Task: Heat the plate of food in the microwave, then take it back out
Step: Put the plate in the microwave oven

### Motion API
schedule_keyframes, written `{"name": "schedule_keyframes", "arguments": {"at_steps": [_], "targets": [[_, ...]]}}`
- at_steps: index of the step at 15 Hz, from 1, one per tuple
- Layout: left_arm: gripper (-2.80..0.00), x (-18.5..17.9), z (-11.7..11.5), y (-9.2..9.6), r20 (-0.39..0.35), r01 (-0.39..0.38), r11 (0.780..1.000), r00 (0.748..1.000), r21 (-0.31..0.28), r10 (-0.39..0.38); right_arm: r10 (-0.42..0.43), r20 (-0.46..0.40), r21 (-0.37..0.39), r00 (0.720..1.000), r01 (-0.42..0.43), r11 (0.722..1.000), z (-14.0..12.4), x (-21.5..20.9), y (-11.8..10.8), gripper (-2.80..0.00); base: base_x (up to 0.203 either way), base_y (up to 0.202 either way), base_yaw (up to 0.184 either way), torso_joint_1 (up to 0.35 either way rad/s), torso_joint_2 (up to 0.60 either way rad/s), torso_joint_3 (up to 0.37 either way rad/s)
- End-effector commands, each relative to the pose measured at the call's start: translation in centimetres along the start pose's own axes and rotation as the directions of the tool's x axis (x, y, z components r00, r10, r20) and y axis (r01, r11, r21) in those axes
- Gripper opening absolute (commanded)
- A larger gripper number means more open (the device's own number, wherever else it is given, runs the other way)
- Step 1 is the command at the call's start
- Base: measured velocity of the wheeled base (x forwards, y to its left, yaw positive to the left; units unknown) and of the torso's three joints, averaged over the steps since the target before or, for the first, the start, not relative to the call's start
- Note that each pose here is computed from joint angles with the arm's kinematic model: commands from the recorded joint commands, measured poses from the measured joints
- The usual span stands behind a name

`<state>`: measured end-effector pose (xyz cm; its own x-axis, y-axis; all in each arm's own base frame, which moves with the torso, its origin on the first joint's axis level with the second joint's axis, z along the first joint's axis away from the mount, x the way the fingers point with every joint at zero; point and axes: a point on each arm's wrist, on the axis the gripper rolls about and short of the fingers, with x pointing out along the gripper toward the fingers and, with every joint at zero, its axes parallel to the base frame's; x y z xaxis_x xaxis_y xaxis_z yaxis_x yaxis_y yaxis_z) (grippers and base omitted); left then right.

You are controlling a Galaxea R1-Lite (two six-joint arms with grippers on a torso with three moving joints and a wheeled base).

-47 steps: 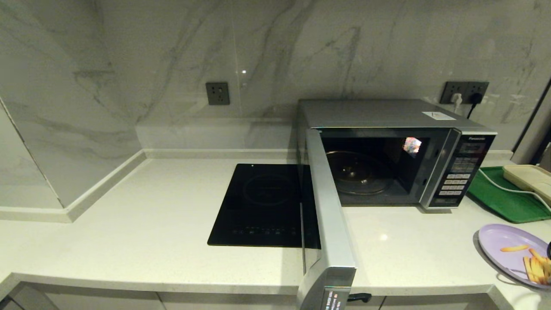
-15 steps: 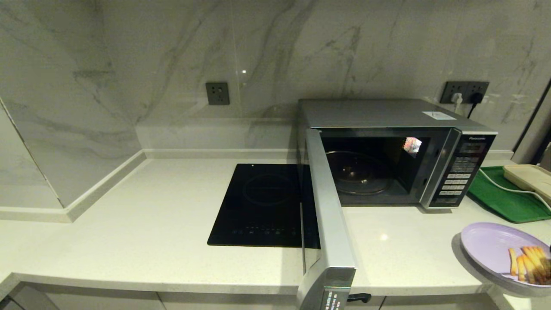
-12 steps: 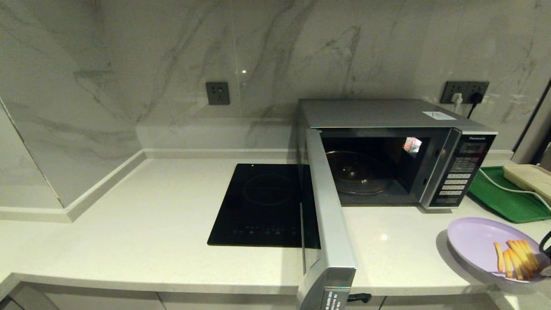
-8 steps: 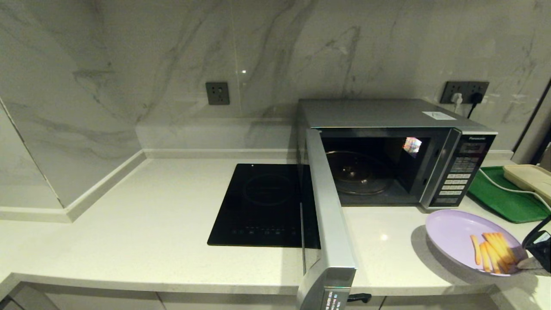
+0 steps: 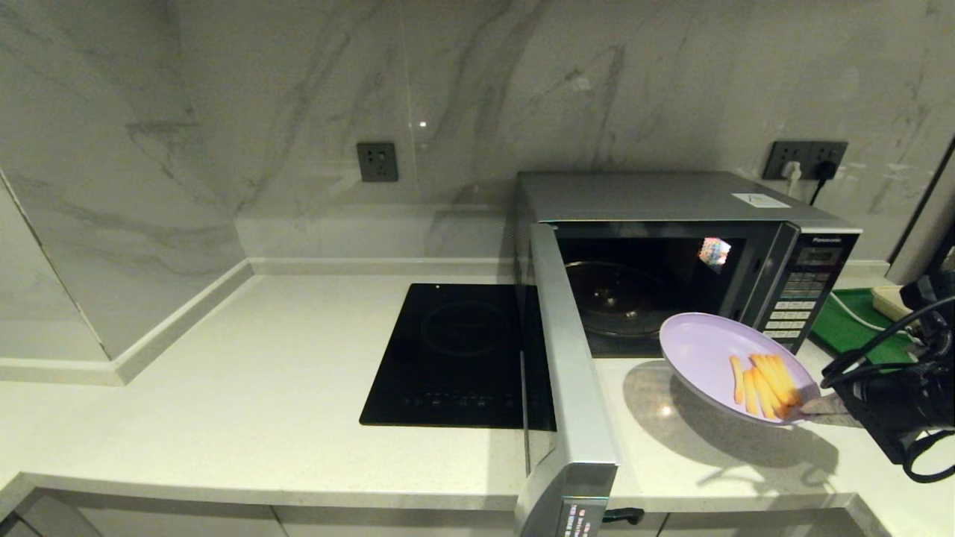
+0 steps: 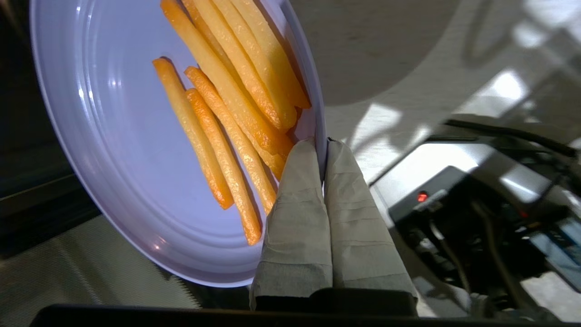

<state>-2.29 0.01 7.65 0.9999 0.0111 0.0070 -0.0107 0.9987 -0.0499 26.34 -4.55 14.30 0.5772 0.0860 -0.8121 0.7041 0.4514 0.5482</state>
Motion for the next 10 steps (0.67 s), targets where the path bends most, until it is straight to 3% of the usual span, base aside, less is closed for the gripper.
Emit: {"name": "schedule_keyframes", "arguments": {"at_steps": [1,10], "targets": [[-2.8,0.0,0.0,0.0,0.001,0.0,1.0,1.0,-0.001,0.0,0.012,-0.034,0.008,0.999,-0.011,1.0,-0.5,1.5,1.9,-2.8,0.0,0.0,0.0,0.0,0.0,0.0],[-2.8,0.0,0.0,0.0,0.002,-0.001,1.0,1.0,-0.001,0.001,0.049,-0.052,0.006,0.997,-0.049,0.999,-2.8,5.5,8.2,-2.8,0.0,0.0,0.0,0.0,0.0,0.0]]}}
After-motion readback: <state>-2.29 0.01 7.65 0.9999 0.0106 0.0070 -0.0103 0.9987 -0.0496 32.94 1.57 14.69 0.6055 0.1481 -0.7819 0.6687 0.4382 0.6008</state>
